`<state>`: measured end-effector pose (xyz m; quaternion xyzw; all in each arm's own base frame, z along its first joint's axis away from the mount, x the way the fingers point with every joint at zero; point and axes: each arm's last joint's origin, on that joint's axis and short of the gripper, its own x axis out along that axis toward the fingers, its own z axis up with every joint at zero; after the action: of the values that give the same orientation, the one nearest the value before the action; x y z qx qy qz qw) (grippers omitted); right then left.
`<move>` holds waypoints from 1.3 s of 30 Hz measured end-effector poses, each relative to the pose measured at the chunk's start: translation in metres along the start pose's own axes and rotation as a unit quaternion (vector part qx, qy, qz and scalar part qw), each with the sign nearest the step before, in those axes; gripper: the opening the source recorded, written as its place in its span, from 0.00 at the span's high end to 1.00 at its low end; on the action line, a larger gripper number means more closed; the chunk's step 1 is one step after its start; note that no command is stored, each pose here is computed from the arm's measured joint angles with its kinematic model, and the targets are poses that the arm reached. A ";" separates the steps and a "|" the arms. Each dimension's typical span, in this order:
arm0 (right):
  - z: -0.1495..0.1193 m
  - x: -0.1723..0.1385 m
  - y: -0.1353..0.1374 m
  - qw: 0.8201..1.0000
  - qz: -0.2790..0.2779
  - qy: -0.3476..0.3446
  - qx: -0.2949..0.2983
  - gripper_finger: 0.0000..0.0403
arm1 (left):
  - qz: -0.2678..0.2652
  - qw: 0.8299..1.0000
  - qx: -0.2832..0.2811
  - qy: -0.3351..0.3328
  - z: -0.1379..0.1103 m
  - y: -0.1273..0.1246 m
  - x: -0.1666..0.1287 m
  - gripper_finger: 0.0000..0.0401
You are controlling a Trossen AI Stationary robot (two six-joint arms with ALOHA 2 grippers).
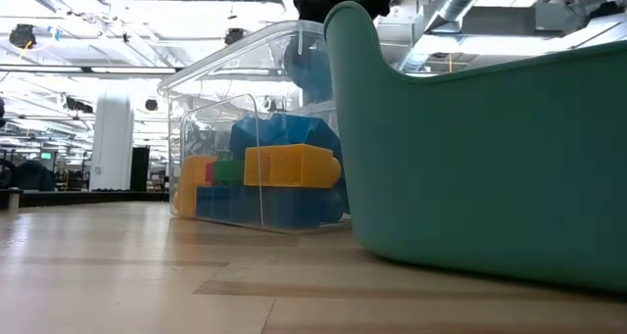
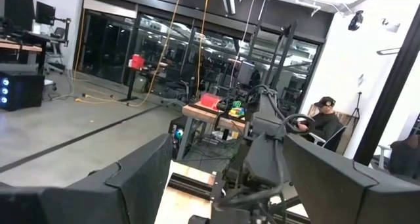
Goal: Pick & Place Toys
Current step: Put the blue game piece into the transparent bin, then put the green game piece into the transparent bin
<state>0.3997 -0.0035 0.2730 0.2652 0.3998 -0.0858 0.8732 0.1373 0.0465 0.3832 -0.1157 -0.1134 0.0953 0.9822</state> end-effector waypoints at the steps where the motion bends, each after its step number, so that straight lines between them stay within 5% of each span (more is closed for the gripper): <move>1: 0.000 0.000 0.000 1.000 0.000 0.001 0.002 0.62 | 0.000 1.000 0.000 0.000 0.000 0.000 0.000 0.28; 7: 0.001 0.000 0.001 1.000 0.006 -0.005 -0.008 0.60 | 0.000 1.000 0.000 0.001 0.000 0.000 0.000 0.28; 13: 0.001 -0.010 -0.002 1.000 0.000 0.001 0.017 0.24 | 0.000 1.000 0.000 0.001 0.000 0.000 0.000 0.28; 18: -0.007 -0.038 -0.009 0.994 -0.084 0.013 0.070 0.07 | 0.000 1.000 0.007 0.001 0.000 0.000 0.000 0.28; 27: -0.032 -0.078 -0.053 0.927 -0.305 0.078 0.205 0.10 | 0.001 1.000 0.022 0.004 -0.001 0.001 0.002 0.28; 34: -0.062 -0.046 -0.096 0.905 -0.306 0.137 0.260 0.18 | 0.005 1.000 0.020 0.016 -0.006 0.003 0.009 0.28; 39: -0.083 -0.023 -0.110 0.911 -0.263 0.152 0.280 0.19 | 0.006 1.000 0.019 0.020 -0.007 0.003 0.010 0.28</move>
<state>0.2904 -0.0532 0.2020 0.3945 0.5427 -0.3792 0.6373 0.1481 0.0505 0.3778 -0.0995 -0.0918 0.1007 0.9857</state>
